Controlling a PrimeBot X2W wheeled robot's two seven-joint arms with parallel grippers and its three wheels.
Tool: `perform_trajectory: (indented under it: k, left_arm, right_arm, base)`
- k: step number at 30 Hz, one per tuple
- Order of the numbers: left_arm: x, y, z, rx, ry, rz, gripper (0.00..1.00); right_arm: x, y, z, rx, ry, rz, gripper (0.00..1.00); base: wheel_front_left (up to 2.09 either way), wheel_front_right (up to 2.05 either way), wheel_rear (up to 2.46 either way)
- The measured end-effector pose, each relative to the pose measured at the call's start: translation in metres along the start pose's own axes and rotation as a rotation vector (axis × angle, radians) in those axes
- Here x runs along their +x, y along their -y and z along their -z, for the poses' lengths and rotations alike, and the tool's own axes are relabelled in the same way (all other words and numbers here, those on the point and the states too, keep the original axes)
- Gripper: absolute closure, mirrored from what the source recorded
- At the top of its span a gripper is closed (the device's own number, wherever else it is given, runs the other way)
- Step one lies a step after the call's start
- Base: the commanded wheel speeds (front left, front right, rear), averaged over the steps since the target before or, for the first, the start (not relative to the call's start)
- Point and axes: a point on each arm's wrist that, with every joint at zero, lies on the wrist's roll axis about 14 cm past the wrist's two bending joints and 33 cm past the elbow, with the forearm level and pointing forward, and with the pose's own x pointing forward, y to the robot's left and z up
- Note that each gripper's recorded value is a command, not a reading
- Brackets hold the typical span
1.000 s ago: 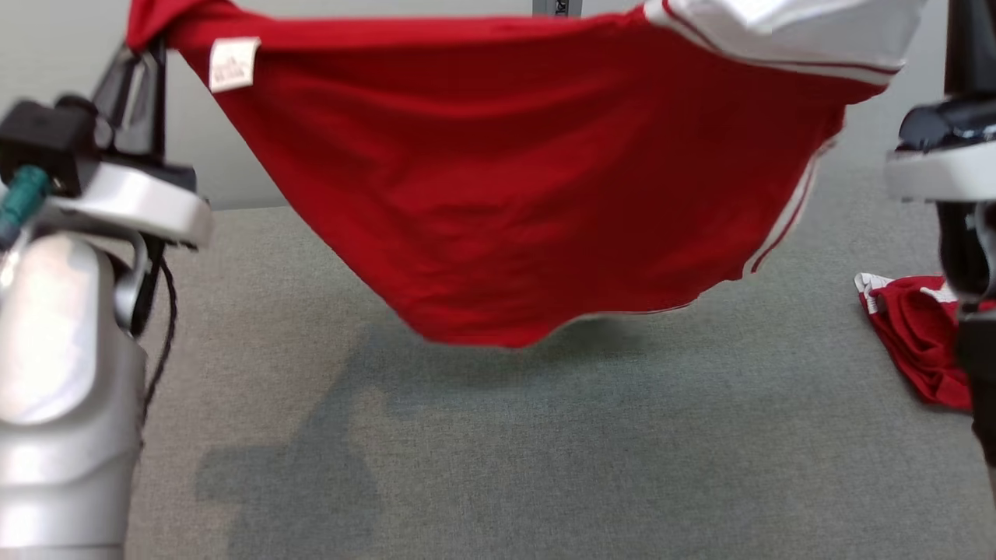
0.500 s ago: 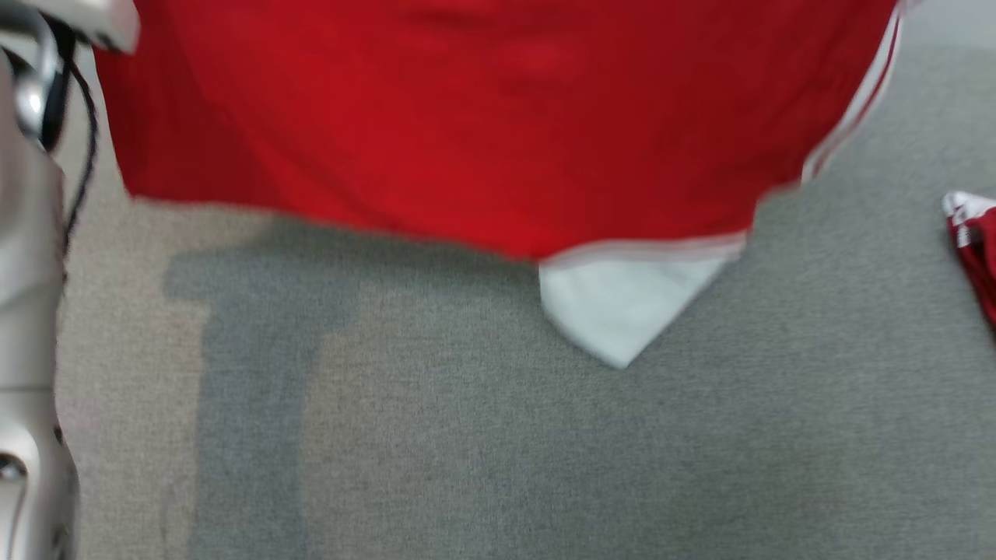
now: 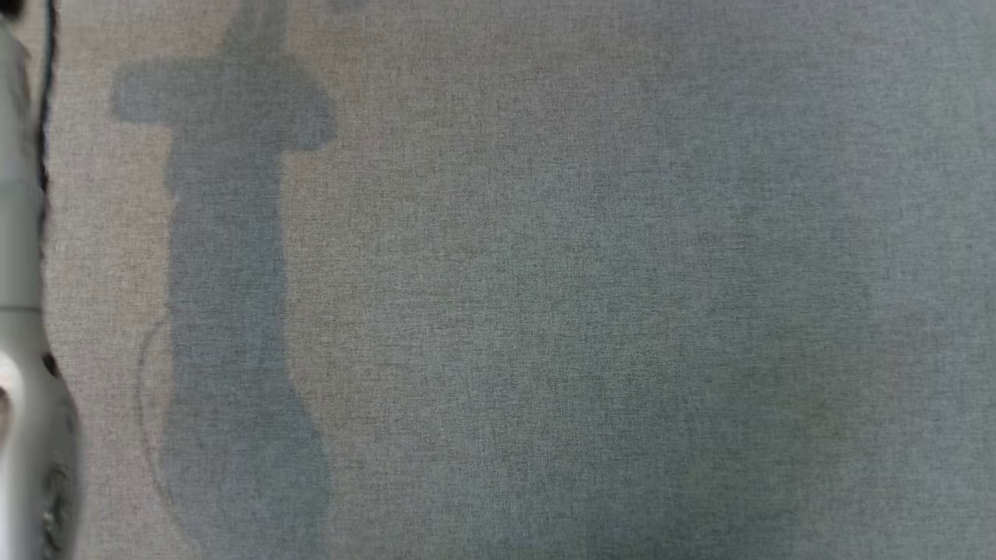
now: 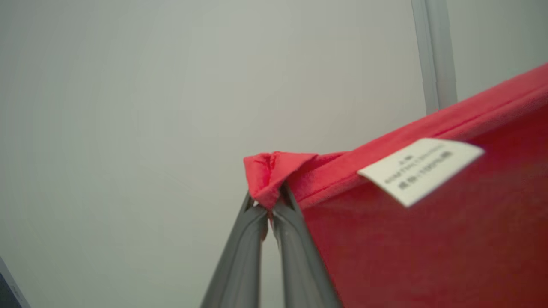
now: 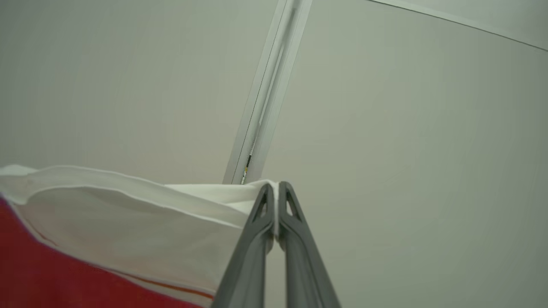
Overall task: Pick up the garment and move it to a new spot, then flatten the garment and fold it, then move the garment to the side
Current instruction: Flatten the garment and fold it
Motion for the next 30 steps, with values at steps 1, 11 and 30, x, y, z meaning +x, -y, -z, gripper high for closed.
perform_trajectory:
  k: [1, 11, 30]
  left_arm:
    - [-0.005, 0.002, 0.012, -0.011, -0.023, -0.001, 1.0]
    - [-0.148, 0.041, 0.155, -0.254, -0.436, -0.072, 1.0]
    - [-0.346, 0.059, 0.176, -0.343, -0.747, -0.158, 1.0]
  right_arm:
    - [-0.007, -0.003, 0.011, 0.013, -0.022, -0.003, 1.0]
    - [-0.15, -0.064, 0.107, 0.236, -0.361, -0.068, 1.0]
    - [-0.417, -0.115, 0.096, 0.468, -0.881, 0.04, 1.0]
  base:
    - [0.0, 0.0, 0.0]
    - [0.0, 0.0, 0.0]
    - [0.0, 0.0, 0.0]
